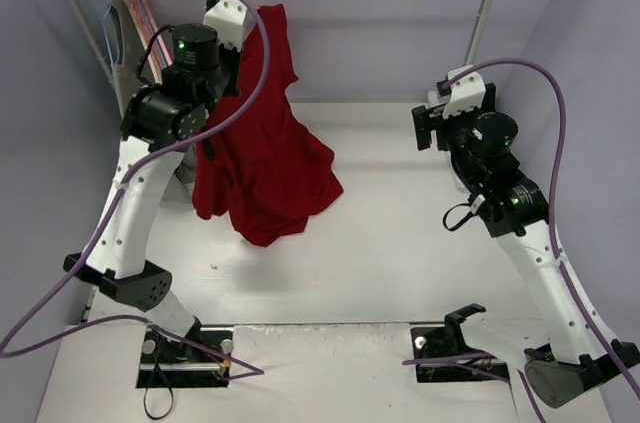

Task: Place the t-shirt on the hanger
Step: Place the hanger at the clothesline.

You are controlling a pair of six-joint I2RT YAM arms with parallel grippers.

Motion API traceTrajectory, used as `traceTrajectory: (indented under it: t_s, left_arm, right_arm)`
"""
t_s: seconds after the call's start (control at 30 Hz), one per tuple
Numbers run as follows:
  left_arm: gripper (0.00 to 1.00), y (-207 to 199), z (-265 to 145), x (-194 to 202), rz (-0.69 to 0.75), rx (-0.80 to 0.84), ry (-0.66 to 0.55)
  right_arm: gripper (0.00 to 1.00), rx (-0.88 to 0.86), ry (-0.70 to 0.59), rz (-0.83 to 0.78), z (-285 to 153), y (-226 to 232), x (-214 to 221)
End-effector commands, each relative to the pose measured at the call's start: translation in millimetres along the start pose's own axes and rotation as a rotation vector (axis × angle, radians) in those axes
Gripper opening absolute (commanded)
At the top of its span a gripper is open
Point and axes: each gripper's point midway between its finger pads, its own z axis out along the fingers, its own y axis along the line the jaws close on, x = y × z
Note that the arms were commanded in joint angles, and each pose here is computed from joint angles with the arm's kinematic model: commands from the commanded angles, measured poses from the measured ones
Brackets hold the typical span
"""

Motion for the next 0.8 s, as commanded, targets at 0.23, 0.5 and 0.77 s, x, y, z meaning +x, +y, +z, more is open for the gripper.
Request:
traceTrajectory:
  t_s: [0.23,0.5,0.77]
  left_arm:
    - [0.0,36.4,27.2,-58.4,-0.079,-0.209,-0.199]
    - [0.0,27.2,66.3,-26.8,-0.109,-0.173,-0.129]
    - [0.49,21.3,55.2,-7.2,-0.137,-0.128,-0.076]
  right_arm:
    - [0.82,0.016,-0.056,0.039,-10.0,-5.7,-14.1]
    - [0.82,0.001,-0.021,0.043,-16.2,-1.4,1.4]
    - [0.82,-0.016,0.016,0.05,-19.2,4.3,18.0]
